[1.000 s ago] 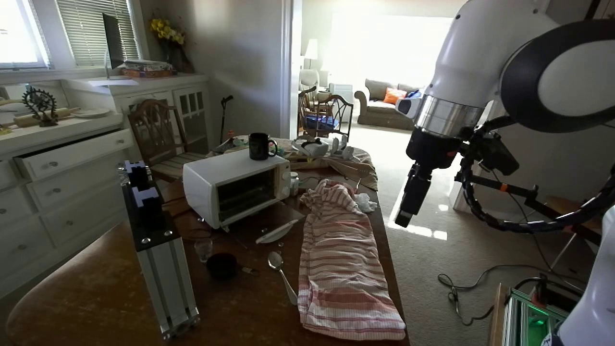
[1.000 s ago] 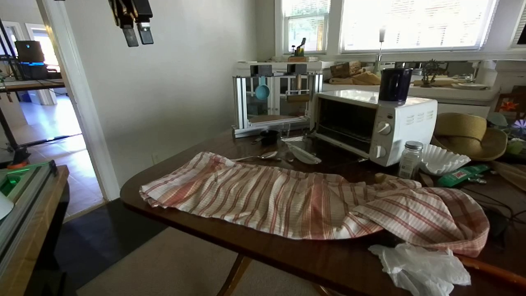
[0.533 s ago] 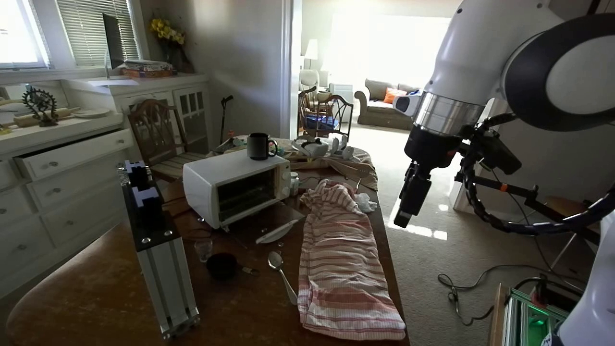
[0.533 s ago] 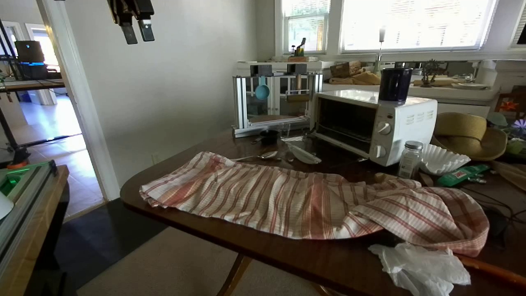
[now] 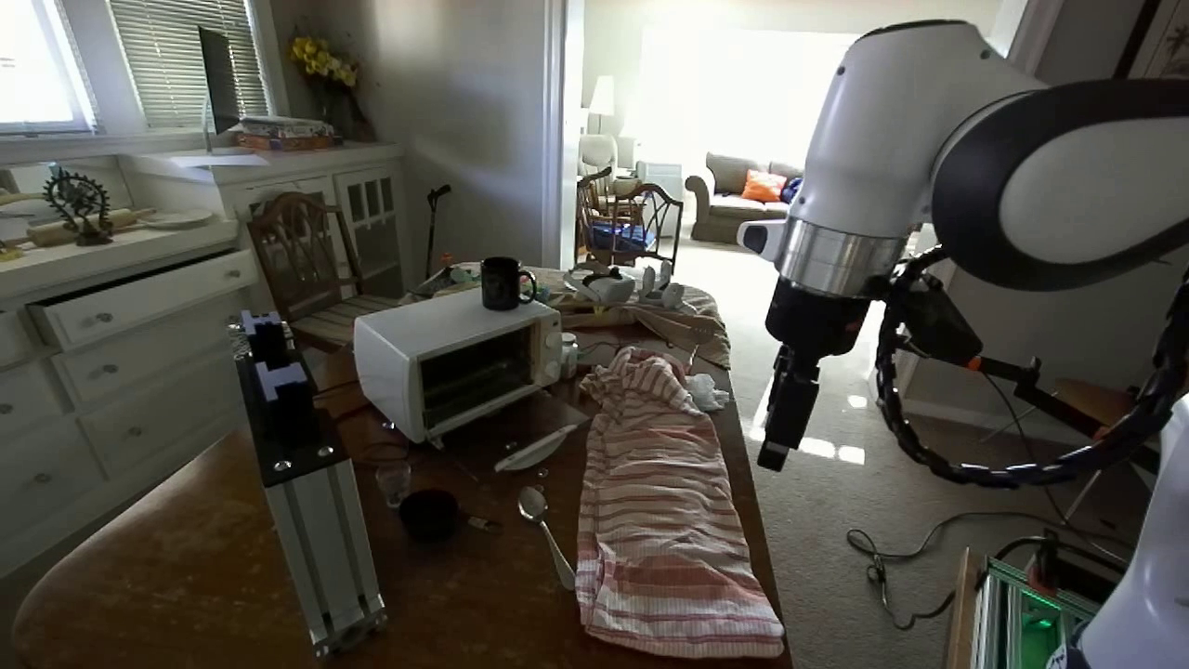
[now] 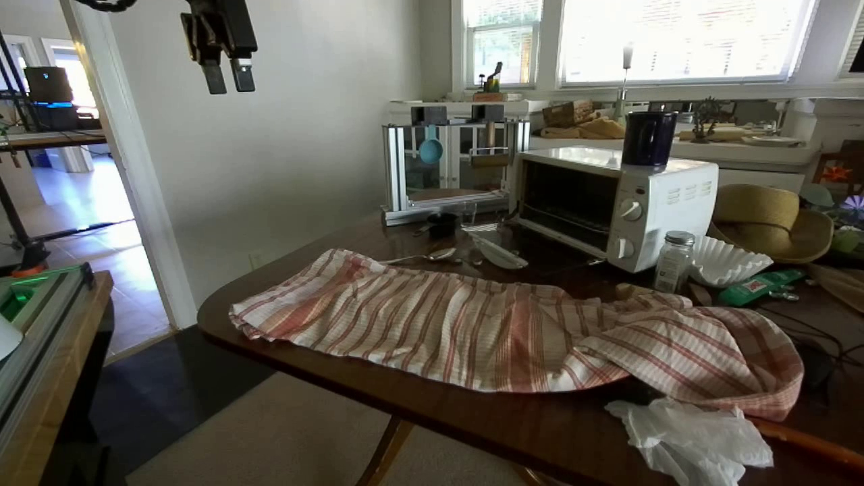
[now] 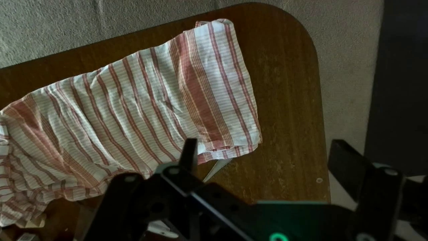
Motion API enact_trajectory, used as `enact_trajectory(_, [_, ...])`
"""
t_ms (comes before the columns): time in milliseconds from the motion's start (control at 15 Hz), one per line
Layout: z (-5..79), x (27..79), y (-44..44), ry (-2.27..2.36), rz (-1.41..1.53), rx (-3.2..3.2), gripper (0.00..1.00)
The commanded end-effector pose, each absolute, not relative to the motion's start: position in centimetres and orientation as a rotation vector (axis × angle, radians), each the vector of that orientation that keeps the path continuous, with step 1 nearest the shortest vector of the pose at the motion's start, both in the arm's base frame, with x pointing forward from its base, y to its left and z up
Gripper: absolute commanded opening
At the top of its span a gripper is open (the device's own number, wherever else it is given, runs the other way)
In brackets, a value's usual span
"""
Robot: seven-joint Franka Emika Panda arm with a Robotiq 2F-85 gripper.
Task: Fold the towel from left to right twice.
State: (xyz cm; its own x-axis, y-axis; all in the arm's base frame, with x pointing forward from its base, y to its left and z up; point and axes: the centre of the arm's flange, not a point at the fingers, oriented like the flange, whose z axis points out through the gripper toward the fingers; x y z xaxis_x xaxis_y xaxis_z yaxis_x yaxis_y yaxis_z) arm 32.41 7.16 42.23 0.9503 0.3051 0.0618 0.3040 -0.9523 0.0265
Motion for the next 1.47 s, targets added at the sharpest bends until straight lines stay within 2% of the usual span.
enact_trajectory(0, [35.4, 29.5, 7.5, 0.527, 0.105, 3.082, 1.0])
enact_trajectory(467, [33.1, 31.2, 9.1, 0.594, 0.316, 3.059, 1.0])
enact_trajectory(1067, [27.8, 32.1, 8.1, 0.624, 0.124, 3.006, 1.0])
enact_trajectory(1133, [32.2, 37.4, 9.8, 0.618, 0.122, 3.036, 1.0])
enact_trajectory(1400, [30.6, 37.7, 9.6, 0.629, 0.09, 3.024, 1.0])
